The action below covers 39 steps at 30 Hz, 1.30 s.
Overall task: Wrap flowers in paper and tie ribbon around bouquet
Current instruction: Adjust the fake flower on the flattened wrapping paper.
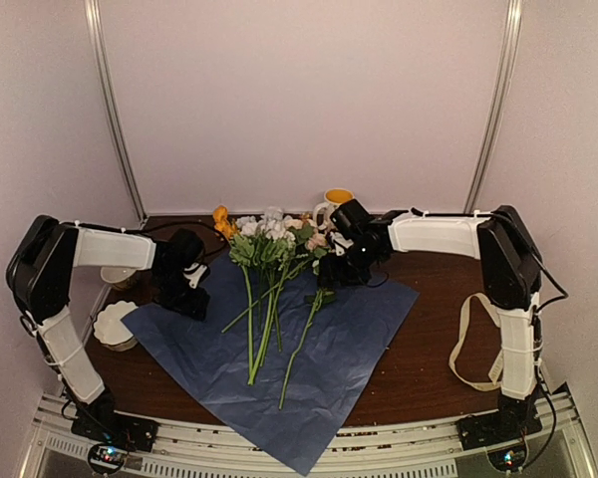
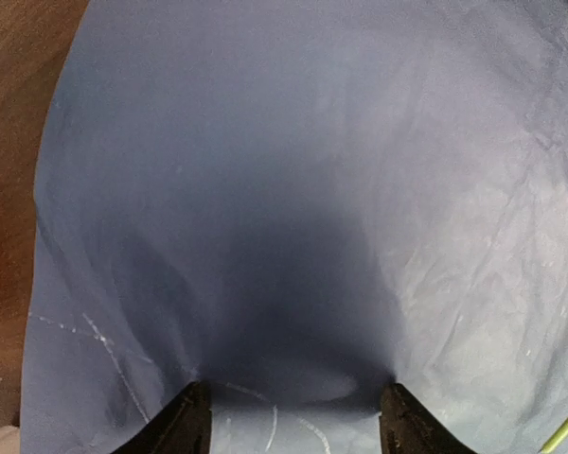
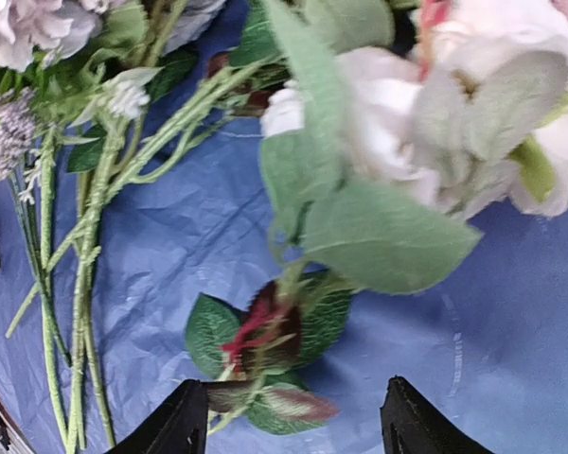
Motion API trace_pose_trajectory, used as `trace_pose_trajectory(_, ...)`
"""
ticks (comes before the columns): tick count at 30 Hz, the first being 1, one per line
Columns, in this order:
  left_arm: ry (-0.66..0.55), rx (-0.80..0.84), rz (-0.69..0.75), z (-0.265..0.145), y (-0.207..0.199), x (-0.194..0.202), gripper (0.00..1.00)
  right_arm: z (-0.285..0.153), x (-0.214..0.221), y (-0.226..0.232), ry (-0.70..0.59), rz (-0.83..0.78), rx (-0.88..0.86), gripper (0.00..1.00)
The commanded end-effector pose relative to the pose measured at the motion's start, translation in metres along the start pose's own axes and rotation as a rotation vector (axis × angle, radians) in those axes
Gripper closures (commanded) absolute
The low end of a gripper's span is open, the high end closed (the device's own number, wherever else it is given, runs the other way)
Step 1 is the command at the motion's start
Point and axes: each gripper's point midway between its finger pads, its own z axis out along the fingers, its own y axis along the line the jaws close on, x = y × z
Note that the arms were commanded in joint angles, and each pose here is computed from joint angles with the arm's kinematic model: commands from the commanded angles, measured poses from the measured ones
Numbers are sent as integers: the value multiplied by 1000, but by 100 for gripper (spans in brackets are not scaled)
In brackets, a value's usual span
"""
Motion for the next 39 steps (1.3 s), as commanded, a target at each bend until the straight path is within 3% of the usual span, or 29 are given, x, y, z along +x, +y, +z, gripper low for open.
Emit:
trace_pose_trajectory(1,-18,26,12,12,-14,-2,36,-7,-10,25,-52,-4,-38,37)
trace_pose_trajectory(4,-13,27,19,13,-16,-3,36,8,-10,24,-23,6,-18,37)
trace_pose_trajectory(7,-24,25,23,10,-15,-7,36,23,-8,16,13,0,32,47)
trace_pose_trajectory(13,-30,32,23,10,-16,-8,36,11,-23,27,-18,-26,4,100)
trace_pose_trajectory(22,-58,81,31,6,-25,-14,36,-46,-73,80,-183,-163,-157,100)
trace_pose_trajectory(28,-79,98,36,-1,-27,-16,36,-25,-98,94,-206,-273,-178,100)
trace_pose_trajectory(32,-93,93,40,-7,-26,-18,36,-6,-93,89,-185,-347,-154,100)
trace_pose_trajectory(39,-143,93,40,-26,-25,-25,36,-15,-54,76,-73,-489,-134,100)
